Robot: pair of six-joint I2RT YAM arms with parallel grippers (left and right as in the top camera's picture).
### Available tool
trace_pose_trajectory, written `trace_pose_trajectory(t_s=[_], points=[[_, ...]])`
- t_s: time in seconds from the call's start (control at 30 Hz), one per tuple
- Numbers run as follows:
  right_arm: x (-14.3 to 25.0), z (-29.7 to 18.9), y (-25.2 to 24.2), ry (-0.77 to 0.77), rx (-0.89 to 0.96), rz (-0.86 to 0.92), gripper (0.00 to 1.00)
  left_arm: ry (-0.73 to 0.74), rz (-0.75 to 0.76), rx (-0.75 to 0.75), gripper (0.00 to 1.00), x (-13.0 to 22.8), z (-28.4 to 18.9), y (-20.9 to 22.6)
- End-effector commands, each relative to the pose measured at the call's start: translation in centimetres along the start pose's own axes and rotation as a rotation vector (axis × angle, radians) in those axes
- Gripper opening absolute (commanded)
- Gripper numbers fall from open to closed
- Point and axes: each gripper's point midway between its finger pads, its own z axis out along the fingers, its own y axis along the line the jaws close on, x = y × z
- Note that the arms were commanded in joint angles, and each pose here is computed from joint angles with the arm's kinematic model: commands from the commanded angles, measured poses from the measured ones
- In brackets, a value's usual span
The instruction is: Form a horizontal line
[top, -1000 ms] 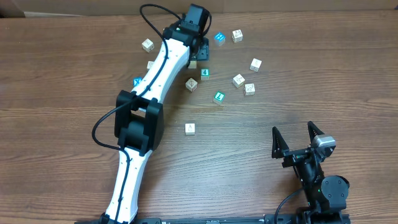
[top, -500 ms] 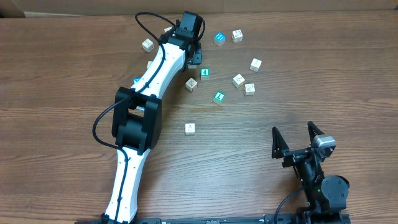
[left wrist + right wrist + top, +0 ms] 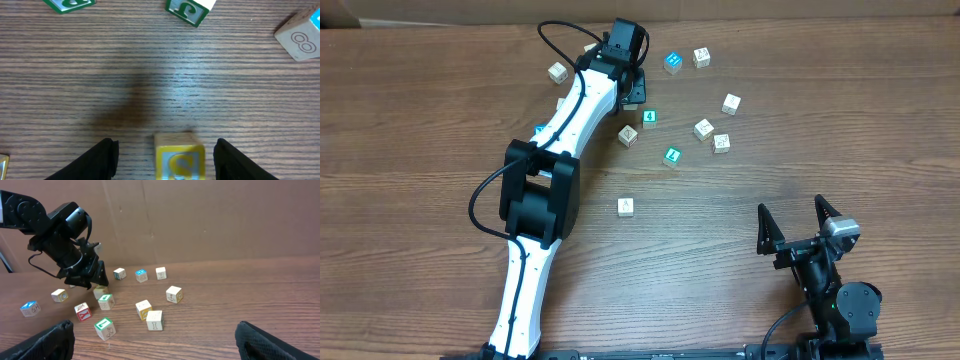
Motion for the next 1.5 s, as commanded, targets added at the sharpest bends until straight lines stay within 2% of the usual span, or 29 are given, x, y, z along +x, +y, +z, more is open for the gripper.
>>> trace_pose_trajectory(t_s=[0.0,0.17,0.37,0.47,0.5,0.73,0.93,1.0,1.07,1.2,1.47], points=[[0.2,0.0,0.0,-0.004,-0.001,0.002,1.00,0.020,0.028,0.033,0.59,0.7,0.4,-0.9],[0.2,0.0,0.0,-0.004,-0.001,0.002,1.00,0.004,0.065,0.043,0.63,0.4,0.4,-1.2],[0.2,0.0,0.0,-0.004,-0.001,0.002,1.00,0.032,0.072,0.034,0.60,1.5,1.0,-0.9],[0.2,0.0,0.0,-0.004,-0.001,0.002,1.00,0.037,0.073,0.033,0.54,2.0,1.5,-0.8],[0.2,0.0,0.0,-0.004,-0.001,0.002,1.00,0.033,0.072,0.034,0.46,2.0,1.6,-0.8],[0.2,0.0,0.0,-0.004,-0.001,0.002,1.00,0.027,0.073,0.037,0.35,1.9,1.6,-1.0],[0.2,0.0,0.0,-0.004,-0.001,0.002,1.00,0.011,0.071,0.043,0.36,1.5,1.5,-1.1],[0.2,0.0,0.0,-0.004,-0.001,0.002,1.00,0.000,0.070,0.047,0.41,1.2,1.6,-1.2],[0.2,0.0,0.0,-0.004,-0.001,0.002,1.00,-0.005,0.069,0.049,0.41,1.1,1.5,-1.3],[0.2,0.0,0.0,-0.004,-0.001,0.002,1.00,-0.013,0.068,0.052,0.35,0.9,1.5,-1.4],[0.2,0.0,0.0,-0.004,-0.001,0.002,1.00,-0.020,0.068,0.054,0.29,0.4,0.4,-1.4]])
